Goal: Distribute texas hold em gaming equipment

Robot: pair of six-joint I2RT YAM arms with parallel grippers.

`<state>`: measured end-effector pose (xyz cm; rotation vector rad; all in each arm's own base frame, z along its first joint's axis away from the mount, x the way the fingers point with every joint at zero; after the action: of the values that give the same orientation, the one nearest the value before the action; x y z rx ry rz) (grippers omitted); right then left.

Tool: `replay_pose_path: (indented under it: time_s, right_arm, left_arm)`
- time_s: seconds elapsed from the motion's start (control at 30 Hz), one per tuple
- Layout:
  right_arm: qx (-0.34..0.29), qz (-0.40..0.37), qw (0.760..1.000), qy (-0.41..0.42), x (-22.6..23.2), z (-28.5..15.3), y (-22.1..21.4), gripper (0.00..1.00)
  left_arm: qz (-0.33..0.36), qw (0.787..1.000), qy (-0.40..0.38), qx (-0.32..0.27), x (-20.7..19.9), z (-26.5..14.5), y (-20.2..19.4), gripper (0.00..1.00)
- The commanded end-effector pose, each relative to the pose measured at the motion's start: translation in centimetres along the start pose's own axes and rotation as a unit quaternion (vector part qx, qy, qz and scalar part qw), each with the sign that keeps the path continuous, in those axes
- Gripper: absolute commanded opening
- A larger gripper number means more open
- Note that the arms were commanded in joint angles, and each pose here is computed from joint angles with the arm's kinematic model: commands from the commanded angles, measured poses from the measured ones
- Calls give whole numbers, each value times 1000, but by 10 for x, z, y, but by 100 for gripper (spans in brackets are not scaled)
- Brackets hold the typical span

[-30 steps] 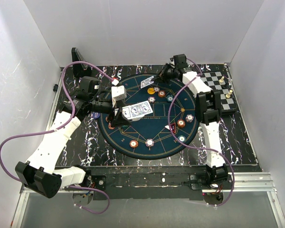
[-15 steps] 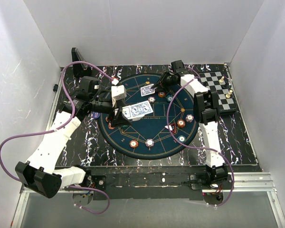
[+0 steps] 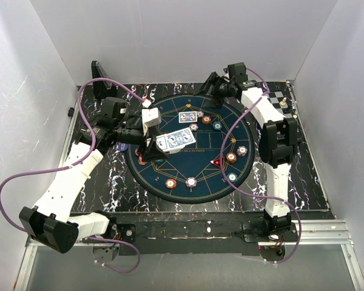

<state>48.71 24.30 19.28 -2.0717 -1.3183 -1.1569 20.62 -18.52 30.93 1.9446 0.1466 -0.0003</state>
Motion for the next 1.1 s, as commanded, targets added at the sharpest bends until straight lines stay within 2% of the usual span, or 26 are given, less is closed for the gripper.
replay_pose_path:
  time_s: [0.0,0.2,0.47,0.63,0.8,1.0,1.07]
  right_arm:
    - [-24,-53,997,52,51,-51,-6,84]
    - [-25,-73,996,46,62,-93,-31,87]
    - [-36,-91,994,38,46,-147,-82,89]
    - [-36,-103,992,59,43,-180,-127,89]
    - [-19,-128,988,86,41,-208,-172,89]
    - [19,-140,984,112,44,-224,-207,89]
    - [31,-139,983,117,45,-225,-217,90]
  left_arm:
    - [20,1000,-2,-22,-7,-7,13,41]
    - [2,1000,-4,-12,-5,-5,8,41]
    - [3,1000,7,-12,-4,-4,5,41]
    - [12,1000,11,-14,-6,-5,2,41]
    - [28,1000,7,2,-8,-7,-4,47]
    - [42,998,41,5,0,-8,-5,43]
    - [37,999,38,5,2,-7,-5,39]
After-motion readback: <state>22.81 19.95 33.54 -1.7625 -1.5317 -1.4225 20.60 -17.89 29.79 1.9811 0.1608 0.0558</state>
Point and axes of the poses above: each gripper's point midway between its finger pads, its own z axis out along the fingers, its own x axis along the line the jaws close on, y = z × x, the point moved 5 cm from there along -z, back along the fingers, and after that the axes turned 4 degrees about z, right-handed, at the moved point
